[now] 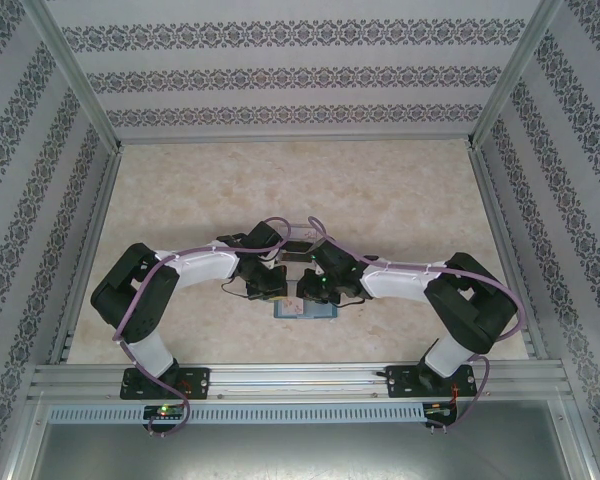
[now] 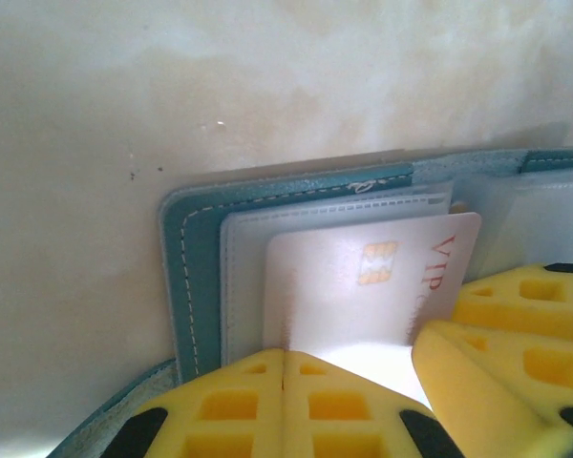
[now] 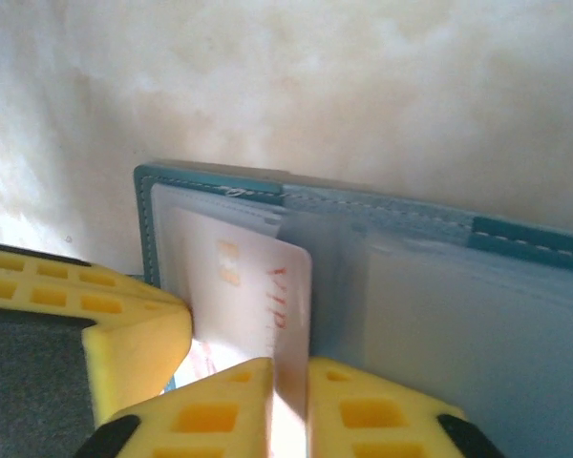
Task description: Take the credit cards out of the card holder
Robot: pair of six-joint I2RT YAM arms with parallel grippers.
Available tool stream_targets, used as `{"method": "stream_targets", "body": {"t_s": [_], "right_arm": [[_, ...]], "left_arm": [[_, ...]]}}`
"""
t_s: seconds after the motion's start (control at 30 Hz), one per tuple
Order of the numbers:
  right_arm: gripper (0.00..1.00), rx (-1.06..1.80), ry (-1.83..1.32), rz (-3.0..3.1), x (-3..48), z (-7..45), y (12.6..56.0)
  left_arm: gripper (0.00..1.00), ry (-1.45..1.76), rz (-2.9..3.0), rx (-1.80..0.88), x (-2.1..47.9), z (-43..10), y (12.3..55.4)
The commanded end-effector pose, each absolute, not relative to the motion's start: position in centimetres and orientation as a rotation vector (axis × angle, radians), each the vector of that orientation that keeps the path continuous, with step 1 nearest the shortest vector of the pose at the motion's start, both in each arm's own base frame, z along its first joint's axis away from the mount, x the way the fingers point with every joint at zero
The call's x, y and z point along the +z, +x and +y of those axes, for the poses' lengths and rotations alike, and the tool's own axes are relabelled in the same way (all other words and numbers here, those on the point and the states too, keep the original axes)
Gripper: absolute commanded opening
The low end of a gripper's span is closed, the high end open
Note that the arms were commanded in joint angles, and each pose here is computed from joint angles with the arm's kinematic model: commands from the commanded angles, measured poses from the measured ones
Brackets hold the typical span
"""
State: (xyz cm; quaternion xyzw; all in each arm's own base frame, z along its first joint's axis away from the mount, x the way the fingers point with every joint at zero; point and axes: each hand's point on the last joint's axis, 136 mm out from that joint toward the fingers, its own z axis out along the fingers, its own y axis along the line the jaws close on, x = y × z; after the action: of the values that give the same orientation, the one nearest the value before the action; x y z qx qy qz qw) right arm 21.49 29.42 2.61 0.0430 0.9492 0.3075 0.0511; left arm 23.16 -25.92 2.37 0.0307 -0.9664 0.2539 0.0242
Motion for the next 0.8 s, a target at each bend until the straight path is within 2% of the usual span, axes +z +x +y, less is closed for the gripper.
{"method": "stream_targets", "body": {"t_s": [0.0,0.27,0.77], "right_arm": [[0.13,1.063,0.106,2.827,4.0,30.7,21.8],[0.05,0.996,0.123,2.834,3.7,29.1,21.8],[0.03,0.676,0.105,2.883,4.4,24.2,21.4]], "left_arm": [[0.04,0.074,-2.988,0.697,0.8,-25.4,22.6],[0.03,0.068,-3.004,0.66,0.8,-24.9,22.6],[0.03,0.06,-3.015,0.647,1.1,-24.7,22.6]]}}
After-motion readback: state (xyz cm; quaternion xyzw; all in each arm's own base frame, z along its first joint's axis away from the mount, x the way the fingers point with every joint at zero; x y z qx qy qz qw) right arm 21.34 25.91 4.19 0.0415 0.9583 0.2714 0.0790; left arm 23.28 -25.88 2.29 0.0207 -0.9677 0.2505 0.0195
